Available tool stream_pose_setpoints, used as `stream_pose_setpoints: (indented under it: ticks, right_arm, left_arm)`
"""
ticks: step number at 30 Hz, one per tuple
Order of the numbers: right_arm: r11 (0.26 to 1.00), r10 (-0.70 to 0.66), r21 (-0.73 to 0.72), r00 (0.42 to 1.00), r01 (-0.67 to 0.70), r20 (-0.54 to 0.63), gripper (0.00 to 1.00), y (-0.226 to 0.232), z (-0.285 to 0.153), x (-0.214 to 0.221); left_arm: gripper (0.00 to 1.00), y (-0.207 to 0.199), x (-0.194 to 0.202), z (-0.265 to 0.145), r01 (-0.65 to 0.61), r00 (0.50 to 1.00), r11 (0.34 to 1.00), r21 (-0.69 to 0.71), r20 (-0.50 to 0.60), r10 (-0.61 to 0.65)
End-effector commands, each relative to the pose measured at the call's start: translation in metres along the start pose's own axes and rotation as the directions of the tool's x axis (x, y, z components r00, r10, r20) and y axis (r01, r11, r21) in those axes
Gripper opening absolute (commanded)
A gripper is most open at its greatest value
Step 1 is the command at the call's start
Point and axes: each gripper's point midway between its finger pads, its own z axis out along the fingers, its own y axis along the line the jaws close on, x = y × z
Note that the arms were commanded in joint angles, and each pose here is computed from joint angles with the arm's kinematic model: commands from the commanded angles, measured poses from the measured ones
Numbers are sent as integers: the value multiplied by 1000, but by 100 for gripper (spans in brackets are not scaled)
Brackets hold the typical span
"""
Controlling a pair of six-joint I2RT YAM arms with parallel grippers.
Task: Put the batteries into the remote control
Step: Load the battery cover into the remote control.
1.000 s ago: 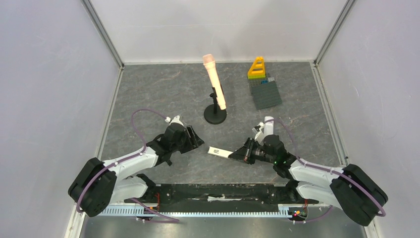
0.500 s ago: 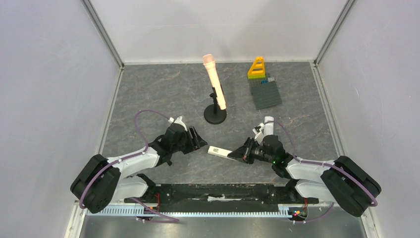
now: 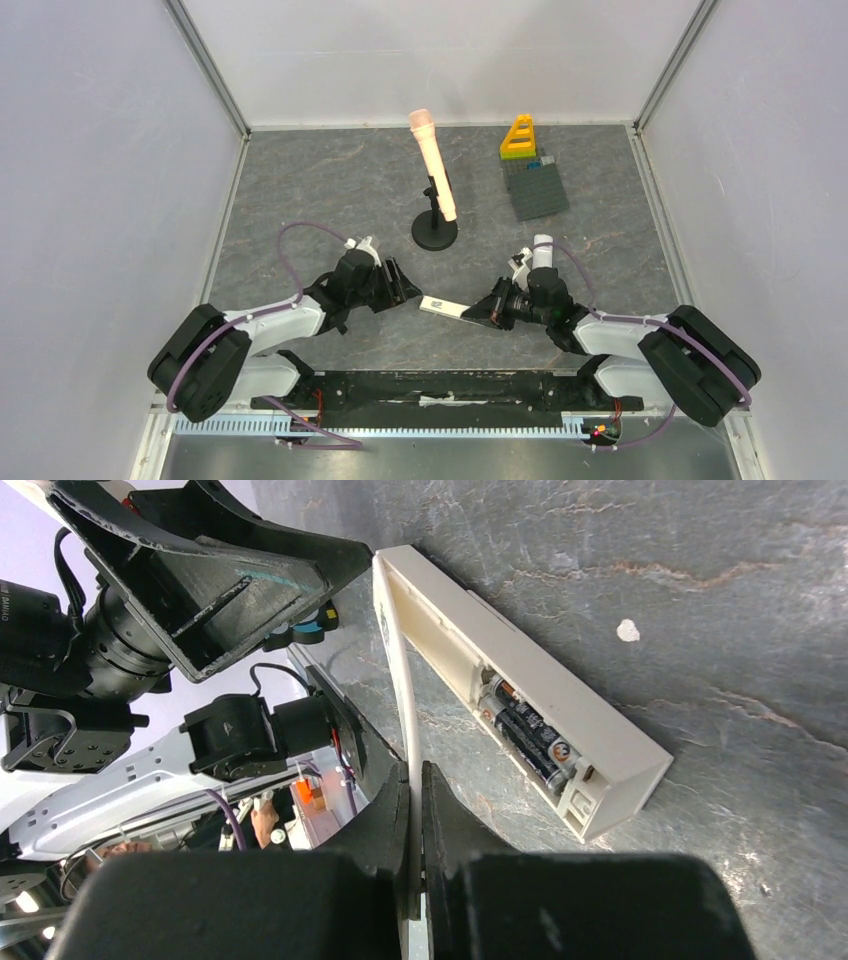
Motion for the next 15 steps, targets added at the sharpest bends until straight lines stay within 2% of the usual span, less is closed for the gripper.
stream_pose_setpoints:
  ticks: [1, 15]
  right_arm:
    - [998, -18, 53, 1000, 18, 3, 0, -11, 2, -6]
    - [991, -20, 130, 999, 24, -37, 0, -30, 0, -4]
  left_arm:
    - [66, -10, 1, 4, -50, 998, 997, 58, -24, 51]
    - [66, -12, 14, 13, -116, 986, 988, 102, -112, 128]
